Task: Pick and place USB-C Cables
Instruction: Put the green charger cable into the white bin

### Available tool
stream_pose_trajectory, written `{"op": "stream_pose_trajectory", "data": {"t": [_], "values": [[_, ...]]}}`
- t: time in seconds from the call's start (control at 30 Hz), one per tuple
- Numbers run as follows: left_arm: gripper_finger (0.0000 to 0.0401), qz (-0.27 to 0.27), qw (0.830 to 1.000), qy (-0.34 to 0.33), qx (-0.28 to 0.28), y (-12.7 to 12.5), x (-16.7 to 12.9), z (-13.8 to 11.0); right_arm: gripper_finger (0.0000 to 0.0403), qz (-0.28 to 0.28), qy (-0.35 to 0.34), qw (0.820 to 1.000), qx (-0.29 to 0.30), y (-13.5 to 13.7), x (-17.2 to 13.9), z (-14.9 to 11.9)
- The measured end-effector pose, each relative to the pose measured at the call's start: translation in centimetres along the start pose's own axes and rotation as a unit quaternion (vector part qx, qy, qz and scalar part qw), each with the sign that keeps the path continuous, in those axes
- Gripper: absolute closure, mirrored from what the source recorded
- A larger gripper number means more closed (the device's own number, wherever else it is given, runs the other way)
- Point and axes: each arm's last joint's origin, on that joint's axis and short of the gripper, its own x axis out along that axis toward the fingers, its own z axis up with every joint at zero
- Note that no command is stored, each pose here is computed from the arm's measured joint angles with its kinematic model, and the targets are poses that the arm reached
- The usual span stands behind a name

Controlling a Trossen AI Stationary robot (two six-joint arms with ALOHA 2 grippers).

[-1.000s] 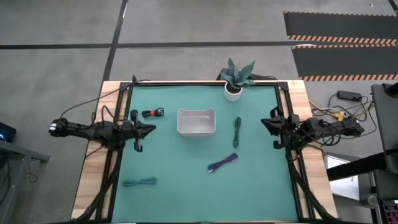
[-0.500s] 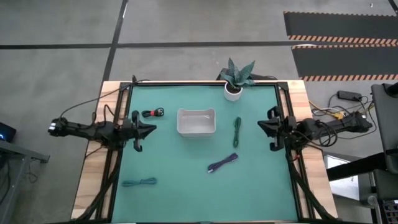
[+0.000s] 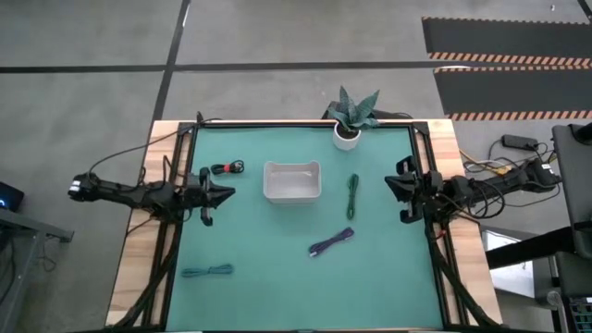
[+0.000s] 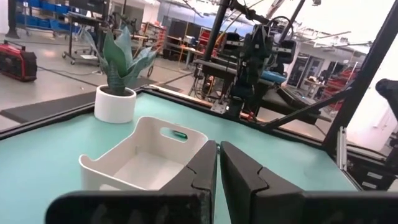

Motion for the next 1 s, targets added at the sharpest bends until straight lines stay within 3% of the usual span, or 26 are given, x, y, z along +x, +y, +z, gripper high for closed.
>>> {"op": "stream_pose_trajectory", "data": {"t": [0.23, 0.47, 0.6, 0.8, 1.0], "values": [[0.0395, 0.012, 1.0, 0.0, -0.015, 0.1, 0.0, 0.0, 0.0394, 0.001, 0.025, 1.0, 0.005, 0.1, 0.4, -0.7], [0.0395, 0.012, 1.0, 0.001, -0.026, 0.1, 0.0, -0.1, 0.0394, 0.002, 0.031, 0.999, -0.021, 1.0, 3.7, 0.6], [0.0395, 0.015, 0.999, 0.005, -0.035, 0.1, 0.1, -0.2, 0.0394, -0.028, 0.054, 0.998, -0.031, 1.3, 5.7, 1.0], [0.0395, 0.04, 0.999, -0.005, -0.035, 0.2, 0.1, -0.1, 0.0394, -0.052, 0.132, 0.99, 0.003, 1.9, 8.2, 1.4], [0.0395, 0.055, 0.998, -0.01, -0.035, 0.3, 0.1, -0.1, 0.0394, -0.107, 0.266, 0.958, 0.024, 2.1, 9.7, 1.2]]}}
